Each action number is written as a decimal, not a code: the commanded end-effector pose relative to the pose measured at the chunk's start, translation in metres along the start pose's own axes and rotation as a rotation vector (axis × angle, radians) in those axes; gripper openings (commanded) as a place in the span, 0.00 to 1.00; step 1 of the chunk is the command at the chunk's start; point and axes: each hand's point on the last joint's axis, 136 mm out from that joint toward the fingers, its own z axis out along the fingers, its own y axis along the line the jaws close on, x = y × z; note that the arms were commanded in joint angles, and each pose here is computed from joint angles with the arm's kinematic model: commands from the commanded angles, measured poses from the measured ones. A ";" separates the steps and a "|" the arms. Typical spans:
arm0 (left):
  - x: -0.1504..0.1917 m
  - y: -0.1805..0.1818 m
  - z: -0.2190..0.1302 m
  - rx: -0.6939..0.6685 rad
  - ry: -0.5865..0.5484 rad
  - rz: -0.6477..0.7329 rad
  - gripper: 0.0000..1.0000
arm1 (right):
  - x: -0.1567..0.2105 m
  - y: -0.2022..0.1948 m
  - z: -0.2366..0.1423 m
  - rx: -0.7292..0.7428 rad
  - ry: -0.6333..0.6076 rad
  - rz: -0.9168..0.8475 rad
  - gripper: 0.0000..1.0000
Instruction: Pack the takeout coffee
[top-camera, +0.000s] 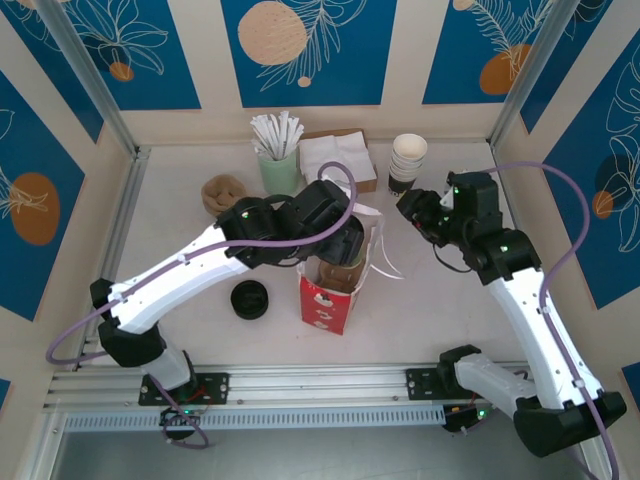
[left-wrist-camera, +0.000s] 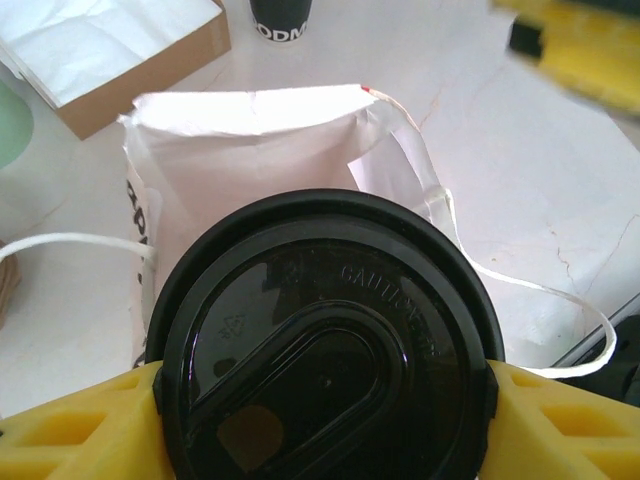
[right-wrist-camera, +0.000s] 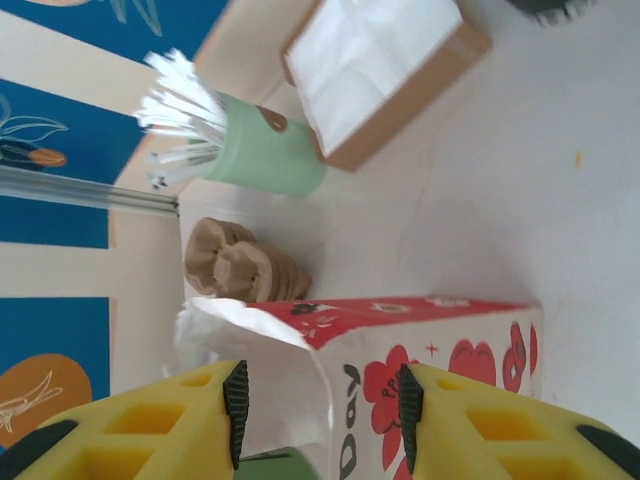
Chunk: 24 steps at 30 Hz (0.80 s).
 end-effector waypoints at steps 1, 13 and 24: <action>-0.003 -0.005 0.012 0.019 -0.017 -0.008 0.67 | -0.006 0.022 -0.014 -0.106 0.017 -0.247 0.47; 0.013 0.008 0.040 -0.027 -0.008 0.052 0.67 | 0.002 0.046 0.006 -0.310 0.205 -0.484 0.45; 0.005 0.004 0.029 0.002 -0.014 0.118 0.67 | 0.006 0.039 0.018 -0.297 0.319 -0.585 0.46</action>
